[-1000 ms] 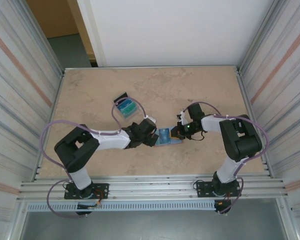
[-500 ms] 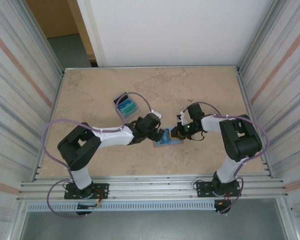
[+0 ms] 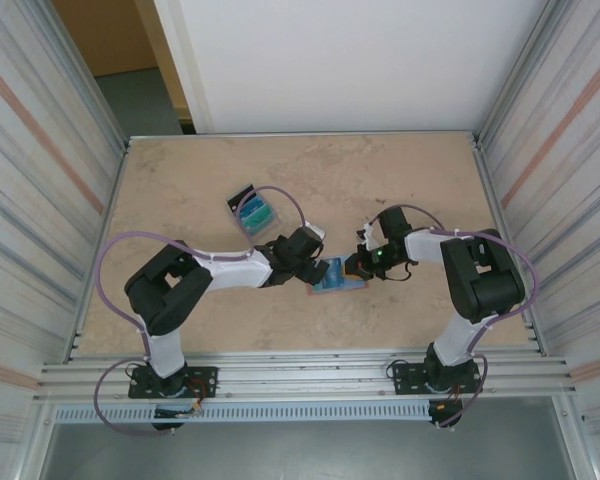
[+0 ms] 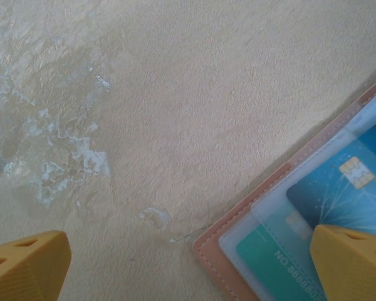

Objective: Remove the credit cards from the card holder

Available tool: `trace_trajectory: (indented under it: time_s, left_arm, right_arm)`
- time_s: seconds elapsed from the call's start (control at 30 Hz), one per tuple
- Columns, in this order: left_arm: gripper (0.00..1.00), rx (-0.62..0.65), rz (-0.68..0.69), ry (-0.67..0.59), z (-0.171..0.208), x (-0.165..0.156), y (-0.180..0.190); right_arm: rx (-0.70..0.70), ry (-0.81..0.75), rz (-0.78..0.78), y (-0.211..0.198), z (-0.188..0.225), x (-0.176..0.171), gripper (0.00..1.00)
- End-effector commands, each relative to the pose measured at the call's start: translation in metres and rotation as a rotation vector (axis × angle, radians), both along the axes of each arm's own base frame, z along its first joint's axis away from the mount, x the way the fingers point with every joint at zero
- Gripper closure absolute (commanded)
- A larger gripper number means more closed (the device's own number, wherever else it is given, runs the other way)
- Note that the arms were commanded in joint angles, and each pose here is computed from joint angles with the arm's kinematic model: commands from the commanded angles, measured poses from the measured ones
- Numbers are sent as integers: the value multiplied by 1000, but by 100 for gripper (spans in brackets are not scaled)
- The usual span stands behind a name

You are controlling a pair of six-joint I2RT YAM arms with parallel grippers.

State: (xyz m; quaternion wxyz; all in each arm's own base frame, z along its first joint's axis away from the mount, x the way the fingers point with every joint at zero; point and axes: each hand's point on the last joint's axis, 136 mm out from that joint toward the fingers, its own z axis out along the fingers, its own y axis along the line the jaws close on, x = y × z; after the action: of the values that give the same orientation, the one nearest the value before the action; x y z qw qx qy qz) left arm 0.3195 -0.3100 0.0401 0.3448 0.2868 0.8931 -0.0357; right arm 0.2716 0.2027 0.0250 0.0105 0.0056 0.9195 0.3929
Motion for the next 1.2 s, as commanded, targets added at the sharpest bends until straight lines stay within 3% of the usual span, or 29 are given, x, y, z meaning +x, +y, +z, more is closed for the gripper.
trace_trajectory:
  time_s: [0.0, 0.2, 0.3, 0.5, 0.8, 1.03, 1.17]
  left_arm:
    - [1, 25, -5, 4, 1, 0, 6]
    - [1, 28, -11, 21, -5, -2, 6]
    - [1, 29, -16, 33, -10, -3, 4]
    - [1, 41, -18, 49, -15, -6, 7]
    - [1, 39, -14, 62, -19, -10, 8]
    - [1, 41, -13, 55, -16, -11, 9]
    - [1, 47, -6, 49, -14, -12, 13]
  right_arm:
    - [5, -23, 16, -1, 8, 4, 100]
    - [35, -28, 2, 1, 12, 6, 100]
    - [80, -21, -10, 4, 14, 8, 83]
    - [146, -6, -17, 12, 12, 10, 80]
    - [178, -4, -15, 17, 11, 13, 83]
    - [146, -18, -20, 13, 11, 13, 100]
    - [105, -41, -38, 0, 15, 15, 100]
